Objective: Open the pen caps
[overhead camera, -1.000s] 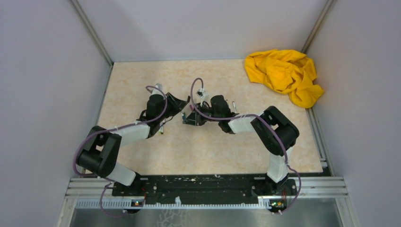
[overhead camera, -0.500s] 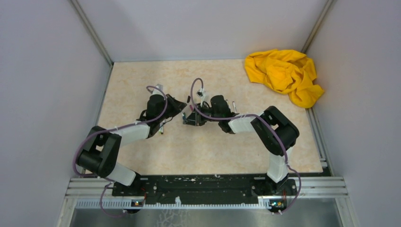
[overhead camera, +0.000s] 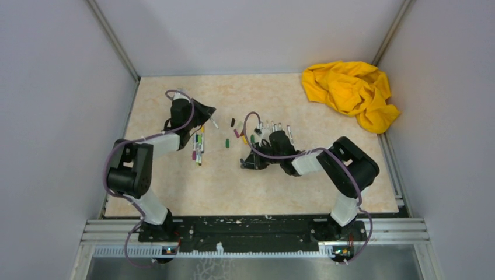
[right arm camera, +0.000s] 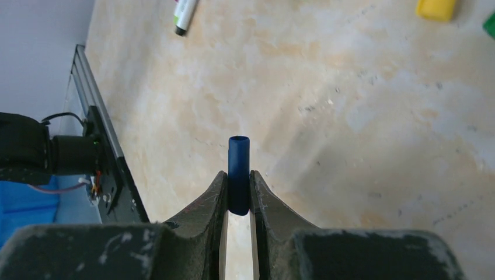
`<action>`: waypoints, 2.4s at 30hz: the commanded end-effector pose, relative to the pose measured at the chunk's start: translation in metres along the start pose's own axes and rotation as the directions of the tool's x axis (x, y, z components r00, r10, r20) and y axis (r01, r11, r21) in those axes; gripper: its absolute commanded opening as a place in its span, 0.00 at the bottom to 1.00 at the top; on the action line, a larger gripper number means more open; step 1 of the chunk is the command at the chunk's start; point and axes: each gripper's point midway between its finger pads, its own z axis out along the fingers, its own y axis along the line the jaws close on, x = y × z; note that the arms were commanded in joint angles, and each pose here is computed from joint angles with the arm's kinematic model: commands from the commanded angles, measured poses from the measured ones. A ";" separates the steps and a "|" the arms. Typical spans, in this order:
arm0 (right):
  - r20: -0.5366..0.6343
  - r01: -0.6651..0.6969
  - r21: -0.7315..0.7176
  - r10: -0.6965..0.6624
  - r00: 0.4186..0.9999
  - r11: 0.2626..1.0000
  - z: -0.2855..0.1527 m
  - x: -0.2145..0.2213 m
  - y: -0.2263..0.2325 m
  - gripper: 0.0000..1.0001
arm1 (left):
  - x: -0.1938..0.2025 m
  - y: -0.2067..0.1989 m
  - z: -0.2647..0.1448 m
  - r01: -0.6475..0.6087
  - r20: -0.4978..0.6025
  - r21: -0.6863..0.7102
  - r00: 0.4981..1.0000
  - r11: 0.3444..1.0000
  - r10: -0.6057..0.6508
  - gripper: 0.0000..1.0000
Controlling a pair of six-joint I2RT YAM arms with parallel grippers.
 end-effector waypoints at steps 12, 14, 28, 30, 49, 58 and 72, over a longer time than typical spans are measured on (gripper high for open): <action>0.123 0.099 0.416 -0.164 0.979 0.904 -0.025 -0.085 -0.044 0.00 | 0.034 0.022 0.033 -0.227 -0.200 -0.155 0.960 0.961 0.195 0.04; 0.114 0.099 0.481 -0.175 0.978 0.871 -0.027 -0.093 -0.054 0.00 | 0.039 0.027 0.037 -0.287 -0.223 -0.206 0.945 0.936 0.241 0.08; 0.008 0.149 0.593 -0.190 0.982 0.792 0.014 -0.112 -0.098 0.02 | 0.041 0.010 0.031 -0.400 -0.209 -0.257 0.912 0.880 0.354 0.01; 0.003 0.151 0.594 -0.189 0.982 0.790 0.018 -0.112 -0.101 0.07 | 0.042 0.003 0.031 -0.402 -0.203 -0.246 0.911 0.882 0.359 0.01; 0.152 0.131 0.527 -0.244 0.958 0.840 -0.002 -0.147 -0.059 0.27 | 0.041 -0.025 0.025 -0.400 -0.172 -0.202 0.913 0.894 0.370 0.00; 0.321 0.015 0.670 -0.307 0.896 0.743 -0.081 -0.188 -0.053 0.30 | 0.074 -0.087 0.036 -0.421 -0.208 0.022 0.885 0.907 0.416 0.00; 0.414 -0.144 0.738 -0.274 0.868 0.659 -0.149 -0.183 -0.079 0.31 | 0.176 -0.124 0.074 -0.372 -0.370 0.137 0.840 0.918 0.396 0.00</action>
